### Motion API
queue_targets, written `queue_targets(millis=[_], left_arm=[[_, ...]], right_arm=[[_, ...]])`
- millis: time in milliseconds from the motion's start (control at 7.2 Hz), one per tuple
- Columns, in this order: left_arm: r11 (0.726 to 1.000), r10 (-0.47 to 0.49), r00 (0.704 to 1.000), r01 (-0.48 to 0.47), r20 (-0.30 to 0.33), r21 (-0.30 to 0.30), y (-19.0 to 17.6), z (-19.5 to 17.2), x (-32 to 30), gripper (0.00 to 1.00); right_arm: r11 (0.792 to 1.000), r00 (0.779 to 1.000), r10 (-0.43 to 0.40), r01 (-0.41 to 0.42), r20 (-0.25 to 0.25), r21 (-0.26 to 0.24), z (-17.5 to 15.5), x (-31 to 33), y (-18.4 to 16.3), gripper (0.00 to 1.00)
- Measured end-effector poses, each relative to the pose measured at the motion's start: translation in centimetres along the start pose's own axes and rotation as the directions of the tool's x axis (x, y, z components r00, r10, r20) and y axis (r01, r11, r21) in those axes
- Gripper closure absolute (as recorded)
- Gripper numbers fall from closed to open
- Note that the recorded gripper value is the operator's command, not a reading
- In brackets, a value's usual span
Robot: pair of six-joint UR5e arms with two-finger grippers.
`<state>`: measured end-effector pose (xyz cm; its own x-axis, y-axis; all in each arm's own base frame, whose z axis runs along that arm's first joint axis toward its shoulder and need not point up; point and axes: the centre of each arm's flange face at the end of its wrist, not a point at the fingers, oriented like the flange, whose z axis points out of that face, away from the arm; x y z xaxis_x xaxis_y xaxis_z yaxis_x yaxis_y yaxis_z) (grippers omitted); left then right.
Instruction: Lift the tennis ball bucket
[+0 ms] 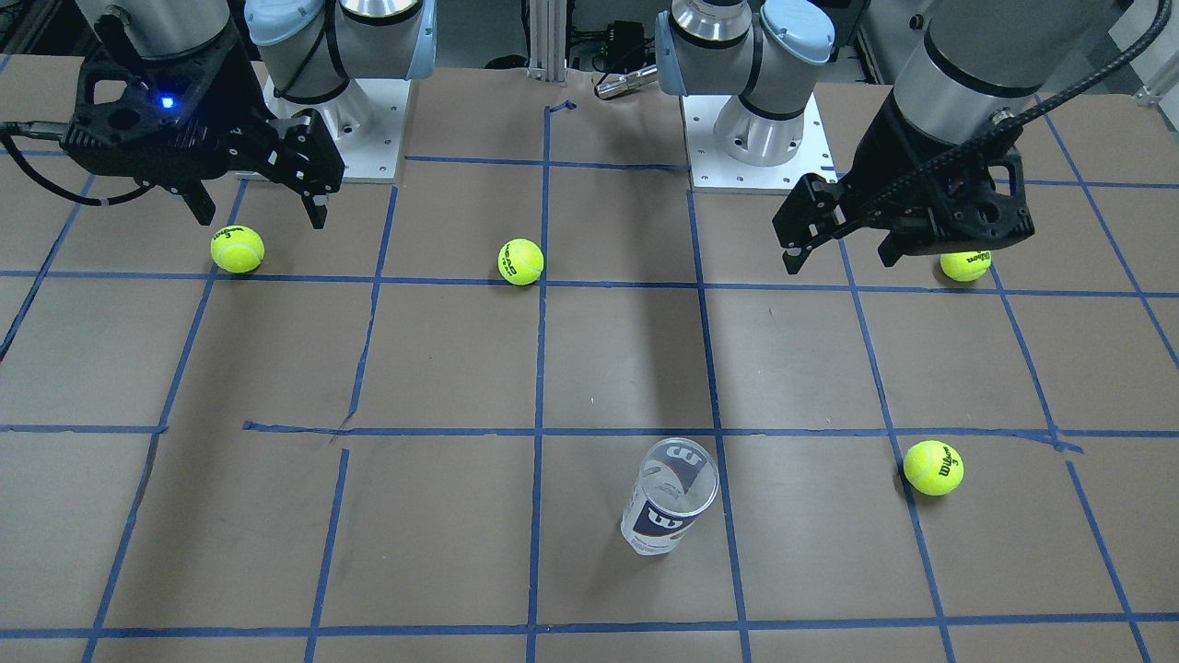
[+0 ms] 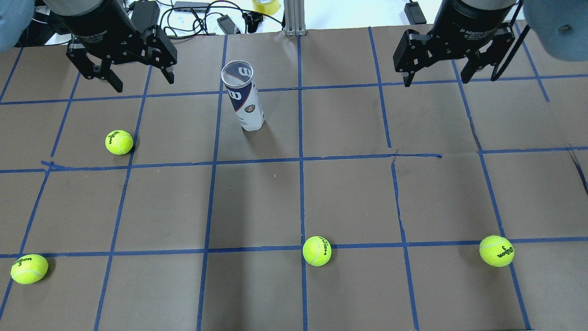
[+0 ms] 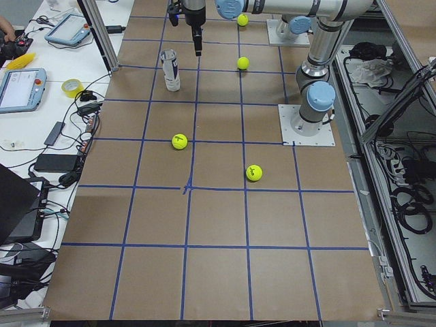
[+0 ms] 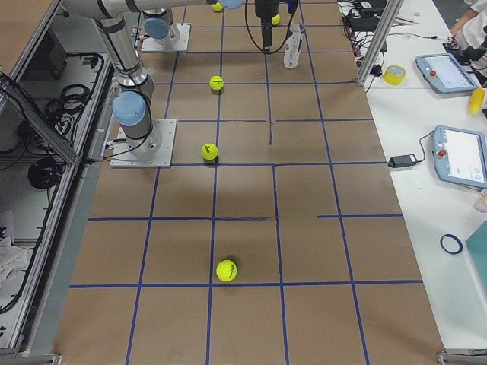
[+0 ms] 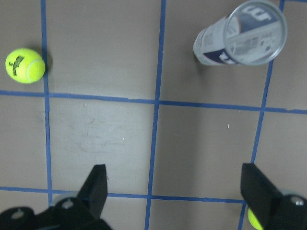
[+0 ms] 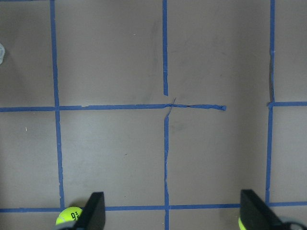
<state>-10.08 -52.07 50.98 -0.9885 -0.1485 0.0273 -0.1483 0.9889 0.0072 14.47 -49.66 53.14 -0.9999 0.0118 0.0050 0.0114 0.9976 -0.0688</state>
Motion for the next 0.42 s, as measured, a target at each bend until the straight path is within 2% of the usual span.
queue_targets(millis=[417], left_arm=[[1.000, -0.006, 1.000, 0.006, 0.000, 0.003, 1.57, -0.23, -0.52, 0.00]], right_arm=[[1.000, 1.000, 0.018, -0.018, -0.004, -0.001, 0.02, 1.24, -0.36, 0.00]])
